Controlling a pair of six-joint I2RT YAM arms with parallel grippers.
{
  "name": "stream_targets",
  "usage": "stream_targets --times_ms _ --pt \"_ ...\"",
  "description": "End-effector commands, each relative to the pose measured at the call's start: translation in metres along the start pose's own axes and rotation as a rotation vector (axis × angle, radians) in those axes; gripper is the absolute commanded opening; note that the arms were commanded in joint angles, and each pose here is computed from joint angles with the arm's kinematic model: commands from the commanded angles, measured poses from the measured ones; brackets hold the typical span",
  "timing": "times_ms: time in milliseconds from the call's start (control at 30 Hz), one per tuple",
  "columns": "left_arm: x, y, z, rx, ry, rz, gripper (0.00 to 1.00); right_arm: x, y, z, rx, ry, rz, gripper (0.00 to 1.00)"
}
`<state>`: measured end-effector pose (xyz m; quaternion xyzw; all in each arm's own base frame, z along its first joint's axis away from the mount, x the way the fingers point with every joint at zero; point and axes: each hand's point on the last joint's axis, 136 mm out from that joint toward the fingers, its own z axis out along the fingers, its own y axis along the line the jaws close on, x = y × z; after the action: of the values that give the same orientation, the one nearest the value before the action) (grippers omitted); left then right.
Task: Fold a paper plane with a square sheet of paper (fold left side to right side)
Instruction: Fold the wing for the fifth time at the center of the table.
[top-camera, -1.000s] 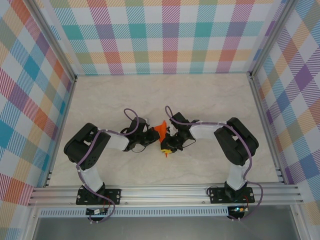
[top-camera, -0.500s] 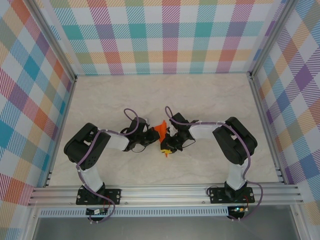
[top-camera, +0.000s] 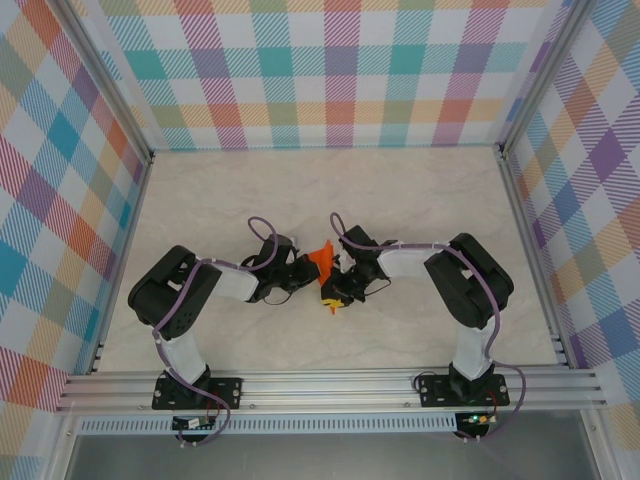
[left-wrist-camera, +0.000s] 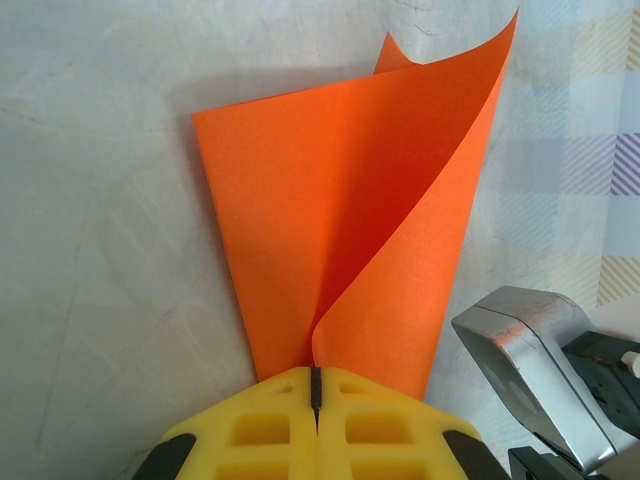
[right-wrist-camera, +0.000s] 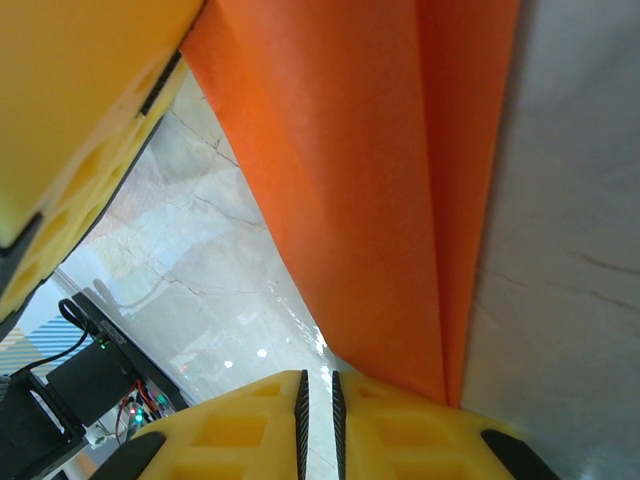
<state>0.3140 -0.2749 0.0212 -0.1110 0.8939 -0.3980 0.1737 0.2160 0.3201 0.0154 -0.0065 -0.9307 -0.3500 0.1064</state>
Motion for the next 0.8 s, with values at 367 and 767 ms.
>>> stream_targets --times_ms 367,767 --pt "0.008 0.039 0.013 -0.140 0.010 -0.022 0.00 0.006 0.009 -0.014 -0.018 -0.040 -0.084 0.18" --pt "0.008 0.037 0.013 -0.131 0.009 -0.020 0.00 0.021 0.022 -0.025 -0.062 -0.013 -0.087 0.18"
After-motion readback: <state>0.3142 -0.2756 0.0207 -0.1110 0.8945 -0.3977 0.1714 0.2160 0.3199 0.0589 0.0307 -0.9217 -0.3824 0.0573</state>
